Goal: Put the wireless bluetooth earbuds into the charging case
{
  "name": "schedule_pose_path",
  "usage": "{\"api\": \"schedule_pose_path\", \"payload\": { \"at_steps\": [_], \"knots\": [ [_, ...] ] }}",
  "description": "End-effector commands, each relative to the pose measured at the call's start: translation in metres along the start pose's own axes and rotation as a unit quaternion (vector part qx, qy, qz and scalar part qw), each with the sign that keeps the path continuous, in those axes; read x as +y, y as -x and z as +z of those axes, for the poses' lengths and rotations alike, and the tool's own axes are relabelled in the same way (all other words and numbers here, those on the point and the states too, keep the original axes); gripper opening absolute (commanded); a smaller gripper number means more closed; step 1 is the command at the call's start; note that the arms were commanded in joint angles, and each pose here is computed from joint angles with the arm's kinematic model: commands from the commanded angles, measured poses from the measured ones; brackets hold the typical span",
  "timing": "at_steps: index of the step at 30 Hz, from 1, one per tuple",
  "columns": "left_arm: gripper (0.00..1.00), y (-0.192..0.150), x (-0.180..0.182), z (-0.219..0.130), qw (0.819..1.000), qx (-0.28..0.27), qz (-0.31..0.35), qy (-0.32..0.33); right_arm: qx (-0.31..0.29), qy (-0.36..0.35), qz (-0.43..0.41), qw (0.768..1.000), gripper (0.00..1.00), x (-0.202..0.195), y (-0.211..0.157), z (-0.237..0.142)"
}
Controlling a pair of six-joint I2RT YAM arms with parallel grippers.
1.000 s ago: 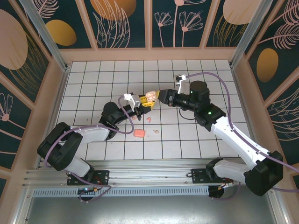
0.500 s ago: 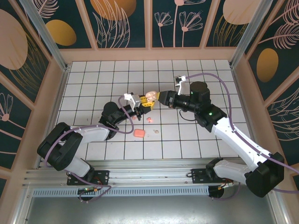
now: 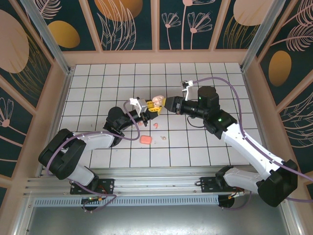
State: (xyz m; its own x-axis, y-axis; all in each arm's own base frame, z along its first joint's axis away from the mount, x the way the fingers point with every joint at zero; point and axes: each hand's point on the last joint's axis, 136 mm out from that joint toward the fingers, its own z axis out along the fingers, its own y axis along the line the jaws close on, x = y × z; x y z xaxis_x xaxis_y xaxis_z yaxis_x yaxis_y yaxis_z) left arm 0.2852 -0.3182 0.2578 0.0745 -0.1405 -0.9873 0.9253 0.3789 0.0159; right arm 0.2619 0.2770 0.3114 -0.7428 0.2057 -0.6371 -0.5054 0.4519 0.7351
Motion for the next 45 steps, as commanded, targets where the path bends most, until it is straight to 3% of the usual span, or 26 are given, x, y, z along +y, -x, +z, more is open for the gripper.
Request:
{"api": "schedule_pose_path", "payload": {
  "at_steps": [1,11,21,45],
  "knots": [
    [0.08,0.022,-0.003,0.001,0.999,-0.027,0.025,-0.005,-0.027,-0.009,-0.010,1.000,0.43,0.003,0.012,-0.013],
    [0.08,0.023,-0.003,0.001,0.999,-0.028,0.026,-0.005,-0.013,0.002,-0.002,1.000,0.47,-0.003,0.010,-0.002],
    [0.07,0.023,-0.003,0.001,0.999,-0.027,0.026,-0.005,-0.004,0.021,-0.007,1.000,0.34,0.006,0.008,0.000],
    [0.07,0.022,-0.003,0.001,0.999,-0.026,0.026,-0.003,0.017,0.031,-0.013,0.999,0.26,0.013,0.001,0.012]
  ]
}}
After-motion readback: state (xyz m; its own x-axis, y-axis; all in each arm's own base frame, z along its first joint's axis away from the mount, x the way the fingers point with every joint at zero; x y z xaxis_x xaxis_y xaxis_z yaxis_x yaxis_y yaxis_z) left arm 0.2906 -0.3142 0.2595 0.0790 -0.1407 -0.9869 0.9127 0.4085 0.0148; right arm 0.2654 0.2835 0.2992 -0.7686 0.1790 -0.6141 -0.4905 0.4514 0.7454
